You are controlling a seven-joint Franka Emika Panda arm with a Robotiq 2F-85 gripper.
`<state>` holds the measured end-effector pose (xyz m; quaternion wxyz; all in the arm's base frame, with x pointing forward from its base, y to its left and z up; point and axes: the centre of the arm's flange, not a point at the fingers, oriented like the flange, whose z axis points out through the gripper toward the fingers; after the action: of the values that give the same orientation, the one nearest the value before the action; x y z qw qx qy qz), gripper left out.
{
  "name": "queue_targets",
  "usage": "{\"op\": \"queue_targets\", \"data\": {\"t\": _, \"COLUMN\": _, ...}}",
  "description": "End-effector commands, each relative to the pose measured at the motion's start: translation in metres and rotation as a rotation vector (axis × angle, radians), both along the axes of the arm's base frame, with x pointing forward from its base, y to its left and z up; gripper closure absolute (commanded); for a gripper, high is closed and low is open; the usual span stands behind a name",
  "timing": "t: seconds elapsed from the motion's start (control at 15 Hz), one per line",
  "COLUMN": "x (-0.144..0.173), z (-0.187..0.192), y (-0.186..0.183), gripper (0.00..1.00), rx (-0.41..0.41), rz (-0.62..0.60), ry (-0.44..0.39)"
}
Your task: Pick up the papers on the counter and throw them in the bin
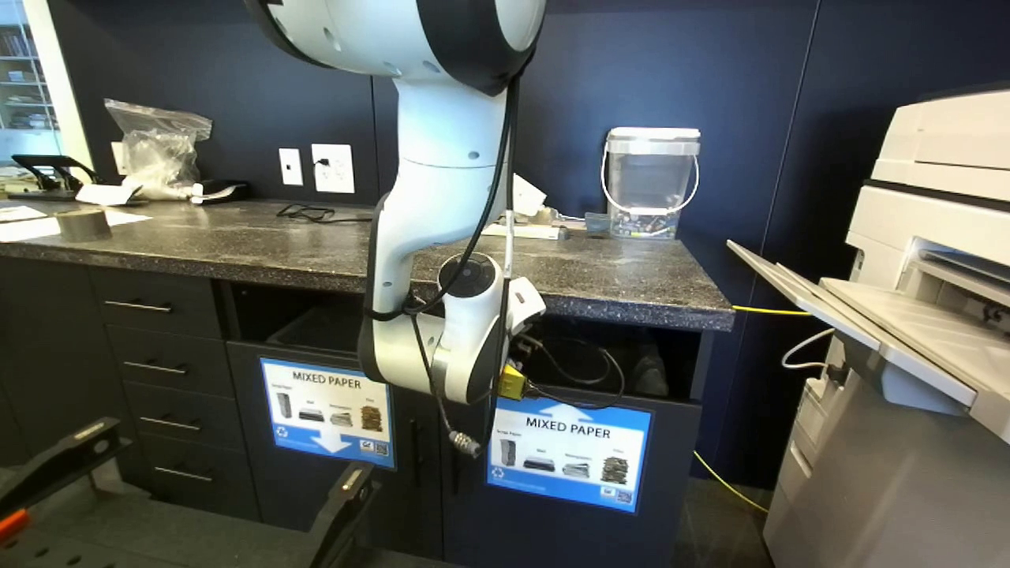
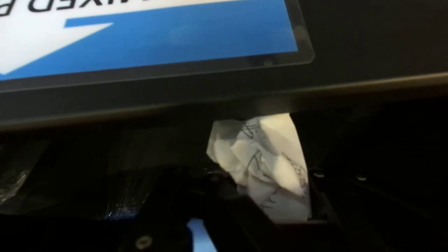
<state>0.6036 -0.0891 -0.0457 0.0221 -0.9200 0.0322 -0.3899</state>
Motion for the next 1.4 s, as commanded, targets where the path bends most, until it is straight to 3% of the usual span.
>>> {"op": "queue_targets", "data": {"t": 0.0, "x": 0.015, "z": -0.006, "y": -0.006, "gripper": 0.6, "rx": 0.001, "rz": -0.028, "ry": -0.037}}
{"op": "queue_targets", "data": {"t": 0.53, "x": 0.009, "z": -0.005, "y": 0.0, "gripper": 0.02, "rx": -0.032, "rz": -0.011, "ry": -0.028}}
{"op": "queue_targets", "data": {"t": 1.33, "x": -0.02, "z": 0.066, "y": -0.004, "gripper": 0.0, "rx": -0.173, "rz": 0.1, "ry": 0.13}}
